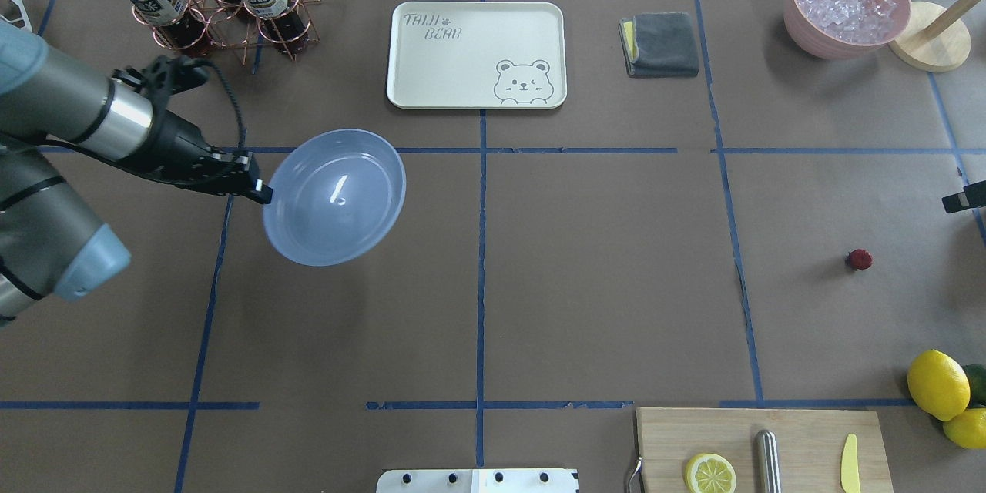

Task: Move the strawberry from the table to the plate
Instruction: 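Grip the light blue plate rim with the left gripper and slide it inward, then hold the plate with the left gripper while the right gripper descends onto the strawberry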

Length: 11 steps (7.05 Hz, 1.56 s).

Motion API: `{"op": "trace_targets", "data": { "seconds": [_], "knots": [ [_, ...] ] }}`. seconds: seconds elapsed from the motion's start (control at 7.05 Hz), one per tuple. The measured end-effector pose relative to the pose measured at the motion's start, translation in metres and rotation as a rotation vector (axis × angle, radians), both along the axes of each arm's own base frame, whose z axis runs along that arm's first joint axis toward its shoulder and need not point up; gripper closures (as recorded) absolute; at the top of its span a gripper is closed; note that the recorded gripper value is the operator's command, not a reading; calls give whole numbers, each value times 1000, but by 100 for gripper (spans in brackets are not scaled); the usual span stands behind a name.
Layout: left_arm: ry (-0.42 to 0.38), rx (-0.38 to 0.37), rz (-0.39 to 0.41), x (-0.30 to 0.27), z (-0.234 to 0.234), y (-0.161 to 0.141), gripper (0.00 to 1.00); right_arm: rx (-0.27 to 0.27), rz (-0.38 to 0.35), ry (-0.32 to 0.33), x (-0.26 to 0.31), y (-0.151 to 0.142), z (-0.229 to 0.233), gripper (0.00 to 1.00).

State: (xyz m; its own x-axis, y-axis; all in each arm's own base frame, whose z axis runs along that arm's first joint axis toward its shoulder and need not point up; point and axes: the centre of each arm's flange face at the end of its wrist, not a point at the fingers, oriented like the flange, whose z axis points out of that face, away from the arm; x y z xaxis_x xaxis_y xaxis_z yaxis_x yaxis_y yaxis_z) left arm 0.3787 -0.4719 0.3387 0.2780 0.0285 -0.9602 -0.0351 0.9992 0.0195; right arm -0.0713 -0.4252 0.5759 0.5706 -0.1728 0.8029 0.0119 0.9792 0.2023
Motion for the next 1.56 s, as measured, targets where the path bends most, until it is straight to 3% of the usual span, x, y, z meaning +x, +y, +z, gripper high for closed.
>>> {"op": "trace_targets", "data": {
  "seconds": [0.43, 0.85, 0.99, 1.28, 1.56],
  "knots": [
    [14, -45, -59, 121, -62, 49, 100, -1, 0, 0, 0, 0, 0, 0],
    [-53, -35, -160, 157, -51, 56, 100, 0, 1, -1, 0, 0, -1, 0],
    [-90, -35, -185, 166, -48, 60, 84, 0, 1, -1, 0, 0, -1, 0],
    [-118, -34, -199, 171, -46, 63, 0, 0, 1, -3, 0, 0, -2, 0],
    [-105, -25, -203, 167, -53, 65, 0, 4, 1, -6, -1, 0, -5, 0]
  ]
}}
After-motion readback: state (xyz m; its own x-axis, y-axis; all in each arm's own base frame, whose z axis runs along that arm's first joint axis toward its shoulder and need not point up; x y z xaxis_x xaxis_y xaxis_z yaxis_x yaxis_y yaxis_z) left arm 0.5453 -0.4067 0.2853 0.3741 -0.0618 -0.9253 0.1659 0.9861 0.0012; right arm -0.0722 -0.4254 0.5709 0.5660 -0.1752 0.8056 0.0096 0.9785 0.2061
